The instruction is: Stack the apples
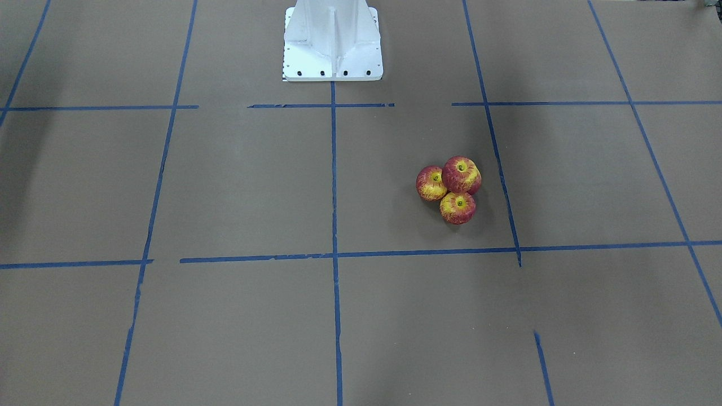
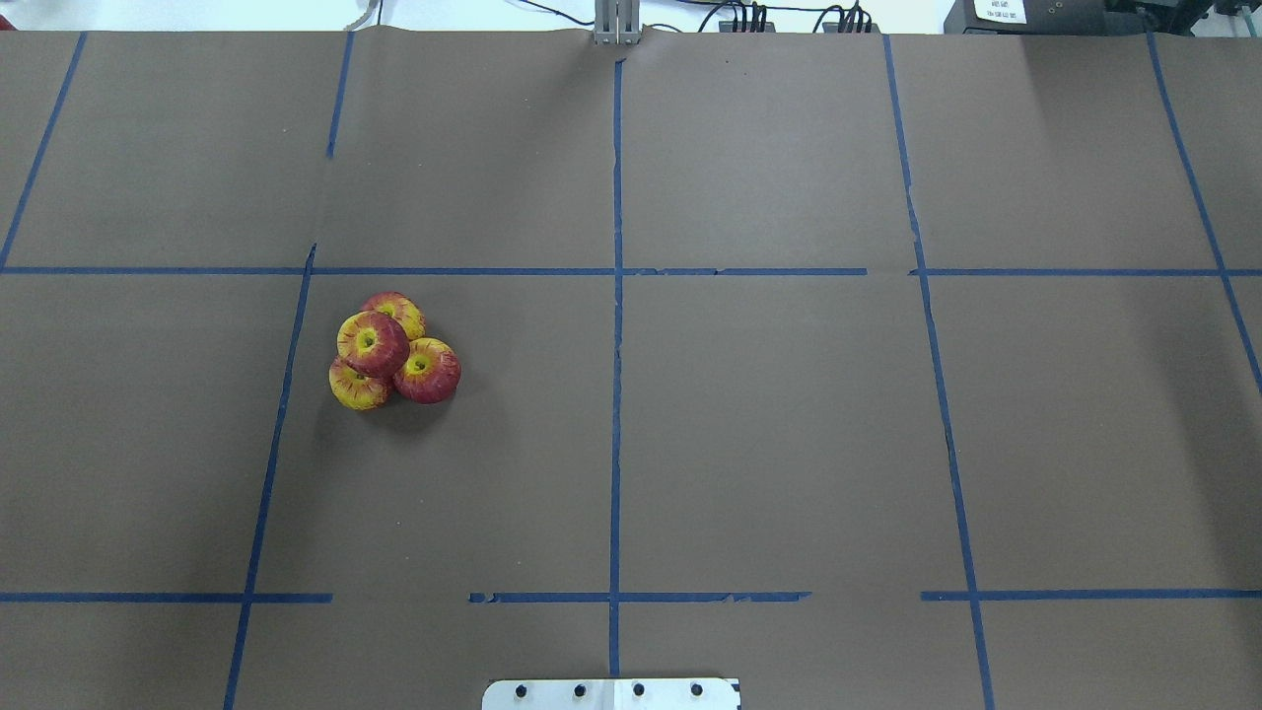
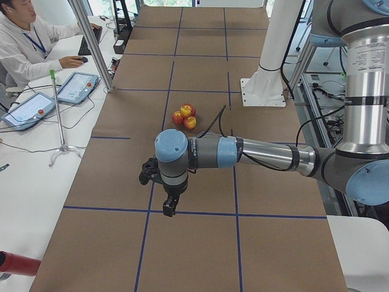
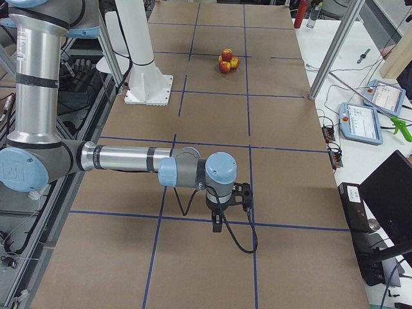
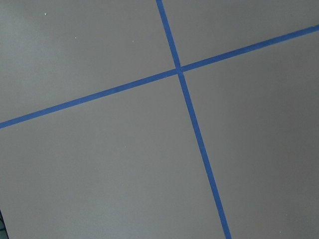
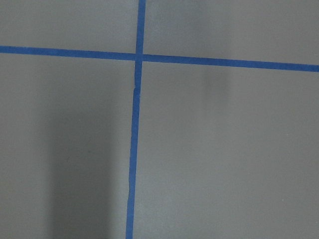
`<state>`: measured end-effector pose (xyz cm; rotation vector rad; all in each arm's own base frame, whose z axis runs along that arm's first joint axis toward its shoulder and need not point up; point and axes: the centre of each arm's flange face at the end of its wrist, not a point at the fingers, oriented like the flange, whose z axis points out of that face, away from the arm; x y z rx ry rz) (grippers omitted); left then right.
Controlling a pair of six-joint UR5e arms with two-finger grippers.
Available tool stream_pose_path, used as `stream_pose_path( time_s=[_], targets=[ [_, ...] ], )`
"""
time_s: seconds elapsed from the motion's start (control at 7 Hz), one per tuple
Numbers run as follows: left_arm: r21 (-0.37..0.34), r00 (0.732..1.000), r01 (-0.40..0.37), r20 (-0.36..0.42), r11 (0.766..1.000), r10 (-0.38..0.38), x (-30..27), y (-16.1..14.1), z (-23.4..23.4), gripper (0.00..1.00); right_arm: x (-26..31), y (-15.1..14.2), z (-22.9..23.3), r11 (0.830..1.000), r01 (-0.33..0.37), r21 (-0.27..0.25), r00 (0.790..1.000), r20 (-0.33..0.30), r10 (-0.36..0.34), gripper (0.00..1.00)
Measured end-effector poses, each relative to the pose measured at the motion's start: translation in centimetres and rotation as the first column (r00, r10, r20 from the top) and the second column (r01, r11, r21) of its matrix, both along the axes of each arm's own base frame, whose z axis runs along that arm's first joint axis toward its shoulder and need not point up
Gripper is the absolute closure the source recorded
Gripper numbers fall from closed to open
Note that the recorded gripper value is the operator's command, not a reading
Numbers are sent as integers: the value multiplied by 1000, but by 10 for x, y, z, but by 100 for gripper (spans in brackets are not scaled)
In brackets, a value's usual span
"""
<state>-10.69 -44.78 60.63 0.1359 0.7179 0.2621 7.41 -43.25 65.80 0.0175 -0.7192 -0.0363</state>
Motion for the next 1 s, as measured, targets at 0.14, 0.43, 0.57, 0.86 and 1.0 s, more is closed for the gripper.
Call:
stream_pose_path(
  time_s=[0.14, 0.43, 0.57, 0.86, 1.0],
  targets=[
    [2, 1000, 0, 0, 1000, 0, 0, 0, -1, 0, 0, 0, 0, 1000, 0, 0, 1000, 0, 0, 0],
    [7, 1000, 4, 2, 1000, -4, -2, 0, -3, 0, 0, 0, 0, 1000, 0, 0, 1000, 0, 0, 0],
    [14, 1000, 14, 5, 1000, -14, -7, 0, -6, 0, 0, 0, 0, 1000, 0, 0, 1000, 0, 0, 0],
    [32, 999, 50, 14, 998, -51, -25, -1, -14, 0, 0, 0, 0, 1000, 0, 0, 1000, 0, 0, 0],
    [43, 998, 63, 16, 997, -64, -31, 1, -19, 0, 0, 0, 0, 1000, 0, 0, 1000, 0, 0, 0]
  ],
)
